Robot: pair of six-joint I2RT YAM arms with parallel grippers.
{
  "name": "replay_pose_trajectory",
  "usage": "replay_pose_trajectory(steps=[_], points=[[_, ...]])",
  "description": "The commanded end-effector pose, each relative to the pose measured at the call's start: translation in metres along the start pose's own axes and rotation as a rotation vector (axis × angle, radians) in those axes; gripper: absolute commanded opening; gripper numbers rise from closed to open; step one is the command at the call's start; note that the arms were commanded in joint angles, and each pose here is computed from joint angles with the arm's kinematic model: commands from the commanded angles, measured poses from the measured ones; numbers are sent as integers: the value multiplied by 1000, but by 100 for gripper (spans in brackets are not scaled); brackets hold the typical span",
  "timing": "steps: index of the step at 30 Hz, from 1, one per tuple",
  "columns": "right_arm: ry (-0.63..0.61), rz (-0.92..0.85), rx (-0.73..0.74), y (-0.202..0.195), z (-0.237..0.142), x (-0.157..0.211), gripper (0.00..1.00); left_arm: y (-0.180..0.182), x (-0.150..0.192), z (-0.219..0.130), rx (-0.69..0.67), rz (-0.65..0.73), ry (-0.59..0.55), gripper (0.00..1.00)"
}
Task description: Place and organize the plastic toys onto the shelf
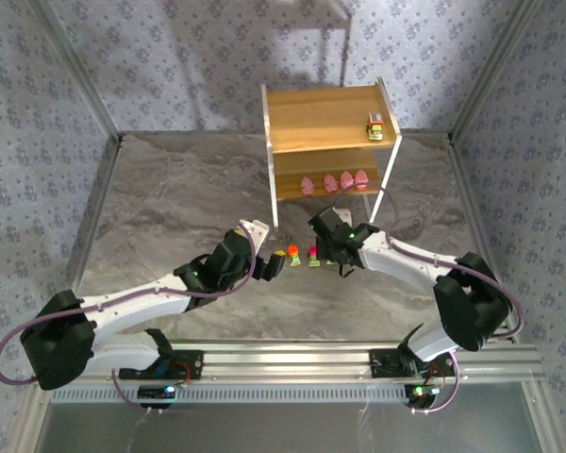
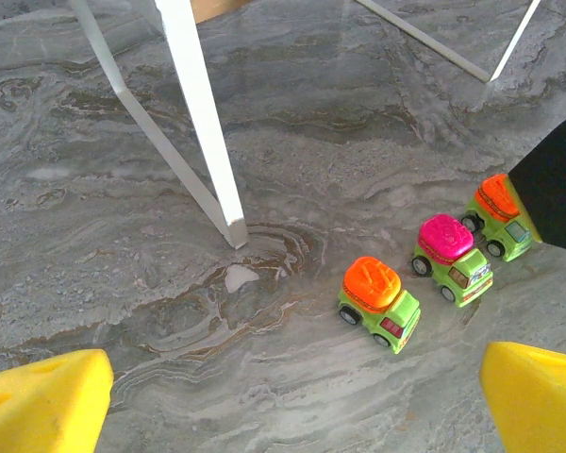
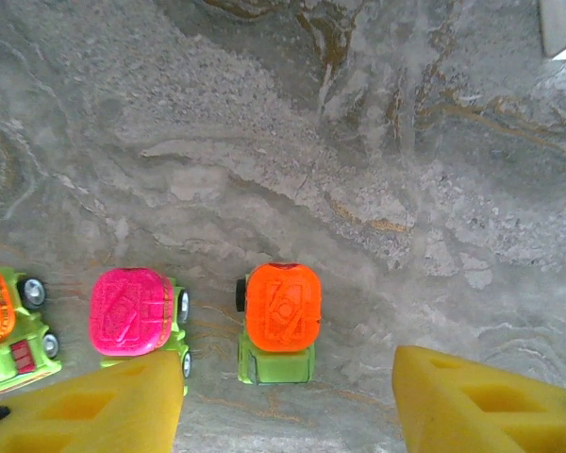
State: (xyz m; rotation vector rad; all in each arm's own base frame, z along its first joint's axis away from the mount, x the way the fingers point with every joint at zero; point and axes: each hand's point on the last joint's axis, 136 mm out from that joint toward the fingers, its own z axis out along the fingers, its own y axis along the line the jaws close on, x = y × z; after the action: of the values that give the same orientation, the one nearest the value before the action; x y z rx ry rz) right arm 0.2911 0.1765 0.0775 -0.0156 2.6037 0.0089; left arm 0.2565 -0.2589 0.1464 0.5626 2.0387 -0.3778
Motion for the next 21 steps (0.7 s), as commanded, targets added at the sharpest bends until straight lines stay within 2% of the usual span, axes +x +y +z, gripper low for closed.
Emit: replay_pose_trajectory(steps=[1, 21], points=[[25, 26, 2, -2, 9, 8, 58, -1, -1, 1, 15, -16, 0, 100], [85, 39, -5, -4, 33, 25, 50, -2, 1, 3, 11, -11, 11, 100]])
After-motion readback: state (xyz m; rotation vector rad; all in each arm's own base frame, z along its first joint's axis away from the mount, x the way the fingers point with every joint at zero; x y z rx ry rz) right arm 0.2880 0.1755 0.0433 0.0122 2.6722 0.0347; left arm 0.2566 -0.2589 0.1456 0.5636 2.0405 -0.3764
